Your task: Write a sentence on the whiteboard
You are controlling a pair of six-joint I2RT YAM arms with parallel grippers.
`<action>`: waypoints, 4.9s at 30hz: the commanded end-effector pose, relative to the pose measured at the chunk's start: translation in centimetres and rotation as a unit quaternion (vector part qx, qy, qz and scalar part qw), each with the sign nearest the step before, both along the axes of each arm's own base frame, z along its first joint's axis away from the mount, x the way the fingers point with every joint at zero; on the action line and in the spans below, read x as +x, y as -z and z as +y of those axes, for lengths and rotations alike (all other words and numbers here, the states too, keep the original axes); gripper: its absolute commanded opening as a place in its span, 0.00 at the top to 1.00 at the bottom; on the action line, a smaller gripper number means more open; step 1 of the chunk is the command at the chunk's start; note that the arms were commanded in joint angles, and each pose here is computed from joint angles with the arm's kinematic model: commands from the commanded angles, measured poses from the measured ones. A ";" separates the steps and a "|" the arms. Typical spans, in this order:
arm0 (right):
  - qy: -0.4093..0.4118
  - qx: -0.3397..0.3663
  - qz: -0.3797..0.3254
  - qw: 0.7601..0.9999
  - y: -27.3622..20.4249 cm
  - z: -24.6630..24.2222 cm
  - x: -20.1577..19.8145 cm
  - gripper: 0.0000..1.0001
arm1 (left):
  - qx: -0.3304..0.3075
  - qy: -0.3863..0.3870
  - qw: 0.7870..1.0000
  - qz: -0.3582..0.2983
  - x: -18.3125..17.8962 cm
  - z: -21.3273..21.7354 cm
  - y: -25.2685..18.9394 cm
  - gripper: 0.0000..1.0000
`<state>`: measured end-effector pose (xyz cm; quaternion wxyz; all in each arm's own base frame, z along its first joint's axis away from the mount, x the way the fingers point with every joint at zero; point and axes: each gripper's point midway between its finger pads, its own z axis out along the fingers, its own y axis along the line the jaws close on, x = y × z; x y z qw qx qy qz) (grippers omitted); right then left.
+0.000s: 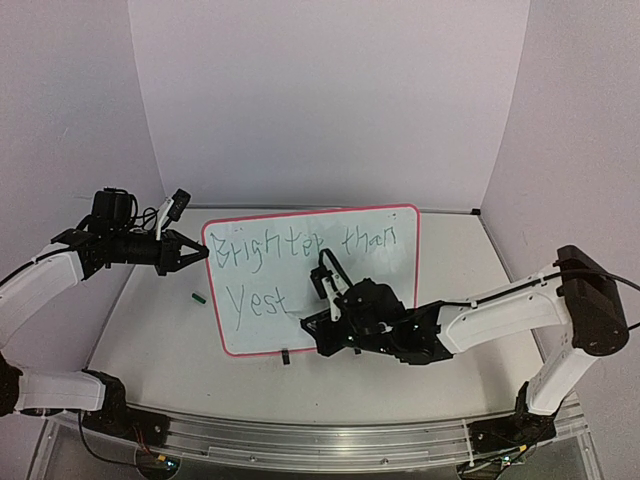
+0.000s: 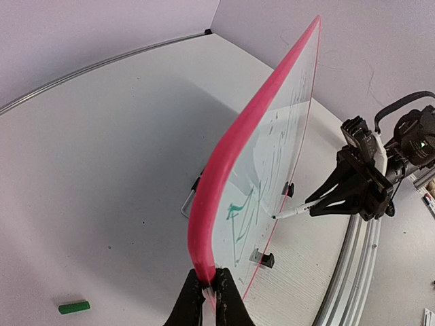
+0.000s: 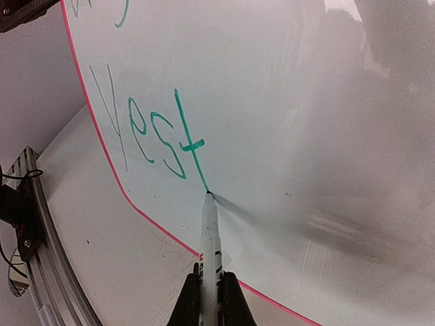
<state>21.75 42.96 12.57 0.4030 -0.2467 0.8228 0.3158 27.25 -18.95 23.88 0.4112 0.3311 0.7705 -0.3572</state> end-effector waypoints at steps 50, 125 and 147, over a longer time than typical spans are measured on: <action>-0.039 0.065 -0.038 0.996 -4.3 -0.7 1.3 1.00 | 0.036 0.002 0.998 0.045 -0.6 0.0 3.0 1.00; -0.005 0.025 0.008 1.000 -1.4 -2.4 1.1 1.00 | 0.033 0.004 0.998 0.045 -0.6 -0.1 2.9 1.00; 0.006 0.056 -0.043 0.997 -5.9 -2.5 2.0 1.00 | 0.033 0.004 0.998 0.046 -0.6 -0.1 2.9 1.00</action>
